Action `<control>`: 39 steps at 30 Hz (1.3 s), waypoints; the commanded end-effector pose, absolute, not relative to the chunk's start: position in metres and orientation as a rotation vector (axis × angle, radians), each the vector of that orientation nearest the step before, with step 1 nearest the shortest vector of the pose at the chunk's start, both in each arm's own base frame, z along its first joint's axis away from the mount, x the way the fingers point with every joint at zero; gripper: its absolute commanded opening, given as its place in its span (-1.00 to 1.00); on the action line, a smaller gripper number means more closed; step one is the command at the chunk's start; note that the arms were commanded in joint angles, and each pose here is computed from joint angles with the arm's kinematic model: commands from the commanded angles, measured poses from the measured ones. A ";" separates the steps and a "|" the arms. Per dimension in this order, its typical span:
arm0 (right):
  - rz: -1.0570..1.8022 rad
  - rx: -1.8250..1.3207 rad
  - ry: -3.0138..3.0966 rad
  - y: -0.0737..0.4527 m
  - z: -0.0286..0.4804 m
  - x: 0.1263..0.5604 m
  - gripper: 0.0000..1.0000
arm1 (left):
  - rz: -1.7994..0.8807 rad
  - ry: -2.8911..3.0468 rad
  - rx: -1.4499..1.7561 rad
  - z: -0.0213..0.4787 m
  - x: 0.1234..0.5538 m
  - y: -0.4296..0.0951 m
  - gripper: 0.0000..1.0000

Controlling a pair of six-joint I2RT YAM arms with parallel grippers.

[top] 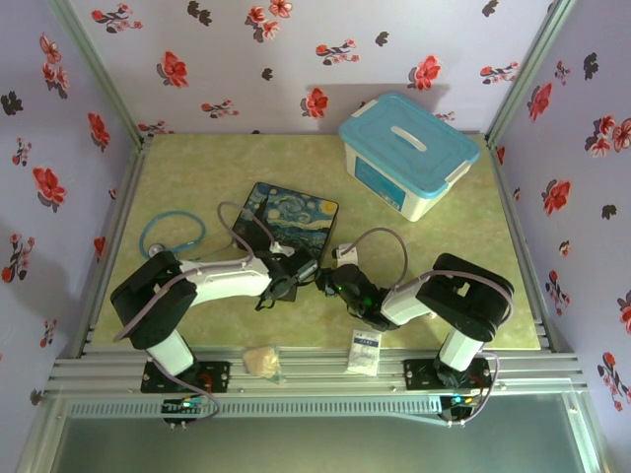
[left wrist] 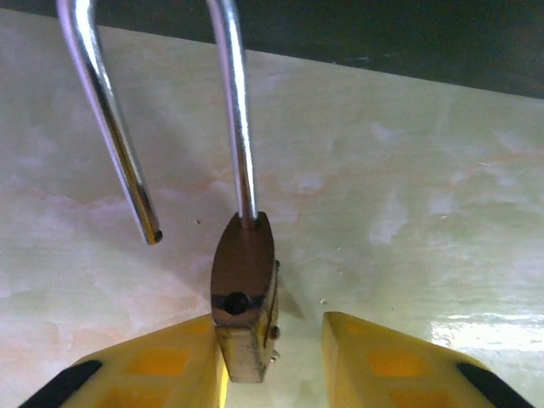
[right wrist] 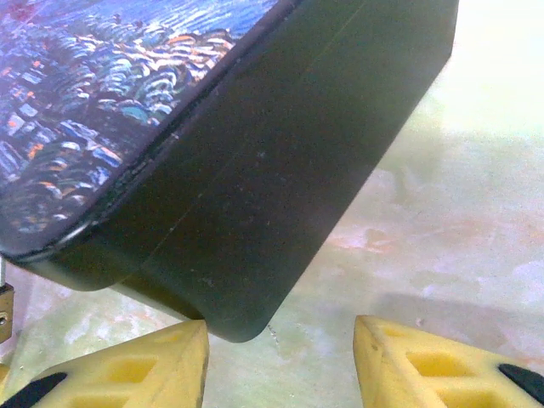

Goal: Unlock a padlock with a key

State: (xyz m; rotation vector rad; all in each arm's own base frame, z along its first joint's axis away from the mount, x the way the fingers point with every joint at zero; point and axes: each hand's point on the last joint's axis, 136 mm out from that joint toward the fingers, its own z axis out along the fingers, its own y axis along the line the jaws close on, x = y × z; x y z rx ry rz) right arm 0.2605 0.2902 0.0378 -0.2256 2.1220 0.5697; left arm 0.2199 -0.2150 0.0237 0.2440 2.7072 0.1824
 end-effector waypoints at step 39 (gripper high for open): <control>0.720 -0.195 2.225 0.371 0.091 0.228 0.29 | -0.585 2.257 -0.171 0.165 0.310 -0.140 0.99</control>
